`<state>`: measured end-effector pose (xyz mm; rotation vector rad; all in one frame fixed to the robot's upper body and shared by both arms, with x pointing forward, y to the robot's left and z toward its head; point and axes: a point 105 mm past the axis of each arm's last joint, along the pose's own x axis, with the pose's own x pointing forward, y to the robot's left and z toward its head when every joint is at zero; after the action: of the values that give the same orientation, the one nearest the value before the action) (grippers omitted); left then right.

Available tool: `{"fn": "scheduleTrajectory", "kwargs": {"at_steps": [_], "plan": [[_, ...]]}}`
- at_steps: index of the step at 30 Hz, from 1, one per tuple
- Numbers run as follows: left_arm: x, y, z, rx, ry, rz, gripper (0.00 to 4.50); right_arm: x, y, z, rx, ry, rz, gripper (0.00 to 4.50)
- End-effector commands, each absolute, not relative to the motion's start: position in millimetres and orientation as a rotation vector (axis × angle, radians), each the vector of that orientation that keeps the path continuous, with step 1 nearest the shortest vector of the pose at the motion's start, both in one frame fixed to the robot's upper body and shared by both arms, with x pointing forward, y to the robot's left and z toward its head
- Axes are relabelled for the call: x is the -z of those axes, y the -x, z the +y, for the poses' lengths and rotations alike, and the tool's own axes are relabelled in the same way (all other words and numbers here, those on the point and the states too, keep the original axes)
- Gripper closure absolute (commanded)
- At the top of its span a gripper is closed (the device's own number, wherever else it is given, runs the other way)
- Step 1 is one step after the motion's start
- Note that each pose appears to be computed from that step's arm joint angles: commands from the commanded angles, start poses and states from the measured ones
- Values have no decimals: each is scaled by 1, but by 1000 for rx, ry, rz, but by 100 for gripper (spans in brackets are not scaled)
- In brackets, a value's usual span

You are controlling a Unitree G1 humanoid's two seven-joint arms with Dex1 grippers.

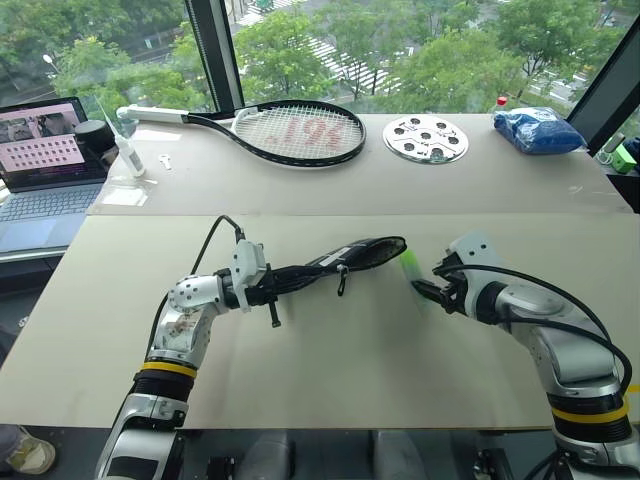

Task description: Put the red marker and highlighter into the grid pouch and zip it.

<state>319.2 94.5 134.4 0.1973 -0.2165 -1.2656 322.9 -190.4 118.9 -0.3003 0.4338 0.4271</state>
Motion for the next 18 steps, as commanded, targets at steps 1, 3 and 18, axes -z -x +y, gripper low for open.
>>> {"fn": "scheduleTrajectory", "kwargs": {"at_steps": [1, 3, 18], "plan": [[-144, -321, 92, 1270, -203, -257, 450, -116, -324, -192, -388, 355, 457, 169], [-144, -321, 91, 1268, -200, -259, 450, -108, -323, -190, -385, 345, 482, 169], [-141, -320, 93, 1245, -188, -258, 450, -101, -327, -178, -398, 273, 510, 169]]}}
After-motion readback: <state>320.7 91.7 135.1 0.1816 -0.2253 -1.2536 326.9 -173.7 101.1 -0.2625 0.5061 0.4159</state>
